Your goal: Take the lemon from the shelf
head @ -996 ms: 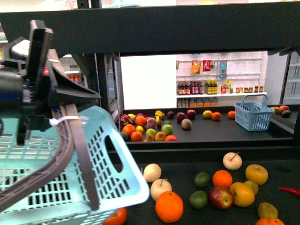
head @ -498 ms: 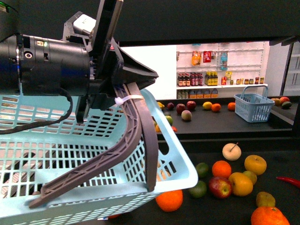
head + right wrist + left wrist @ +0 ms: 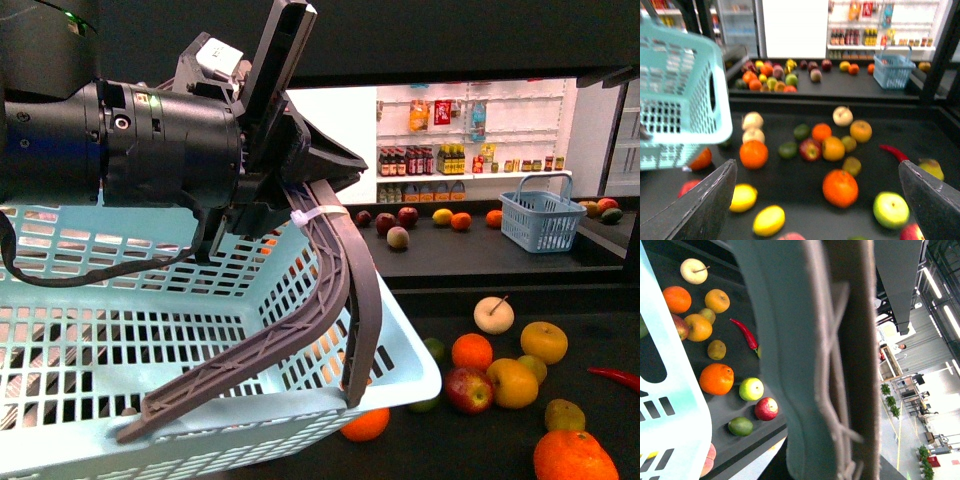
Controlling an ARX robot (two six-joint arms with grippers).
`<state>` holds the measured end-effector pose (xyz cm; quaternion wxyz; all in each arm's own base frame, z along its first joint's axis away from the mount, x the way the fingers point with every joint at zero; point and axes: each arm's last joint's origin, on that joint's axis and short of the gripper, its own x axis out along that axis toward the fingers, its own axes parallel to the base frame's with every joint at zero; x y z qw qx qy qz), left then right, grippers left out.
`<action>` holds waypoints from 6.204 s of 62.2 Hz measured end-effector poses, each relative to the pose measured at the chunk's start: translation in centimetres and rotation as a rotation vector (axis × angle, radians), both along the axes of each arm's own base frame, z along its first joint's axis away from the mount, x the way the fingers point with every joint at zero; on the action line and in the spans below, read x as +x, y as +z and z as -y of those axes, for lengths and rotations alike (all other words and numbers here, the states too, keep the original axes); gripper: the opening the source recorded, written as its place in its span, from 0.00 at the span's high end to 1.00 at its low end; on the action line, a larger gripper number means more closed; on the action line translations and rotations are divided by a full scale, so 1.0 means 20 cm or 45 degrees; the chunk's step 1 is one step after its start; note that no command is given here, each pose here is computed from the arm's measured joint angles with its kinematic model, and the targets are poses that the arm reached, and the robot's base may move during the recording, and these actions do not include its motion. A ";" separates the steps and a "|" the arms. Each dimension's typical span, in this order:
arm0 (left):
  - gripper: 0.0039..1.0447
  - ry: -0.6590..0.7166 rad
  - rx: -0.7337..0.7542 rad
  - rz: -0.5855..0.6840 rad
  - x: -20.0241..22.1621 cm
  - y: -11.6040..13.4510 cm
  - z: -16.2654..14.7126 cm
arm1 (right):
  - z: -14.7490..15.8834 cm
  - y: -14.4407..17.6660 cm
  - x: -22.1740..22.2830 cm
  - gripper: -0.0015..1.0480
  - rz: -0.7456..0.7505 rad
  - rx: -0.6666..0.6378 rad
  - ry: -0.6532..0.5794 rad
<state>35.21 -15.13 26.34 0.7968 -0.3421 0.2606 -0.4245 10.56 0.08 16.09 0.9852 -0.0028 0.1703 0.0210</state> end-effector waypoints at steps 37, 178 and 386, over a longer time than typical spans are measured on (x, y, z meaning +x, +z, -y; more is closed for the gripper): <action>0.94 -0.006 0.000 -0.001 0.00 0.00 0.00 | 0.06 -0.38 1.02 0.07 -0.920 0.535 -0.196; 0.94 -0.006 0.001 -0.003 0.00 0.00 0.00 | -0.35 -1.13 1.81 0.07 -1.231 0.817 -0.831; 0.94 -0.005 0.000 -0.005 0.01 -0.01 0.00 | -0.10 -0.82 1.42 0.07 -0.487 0.205 0.492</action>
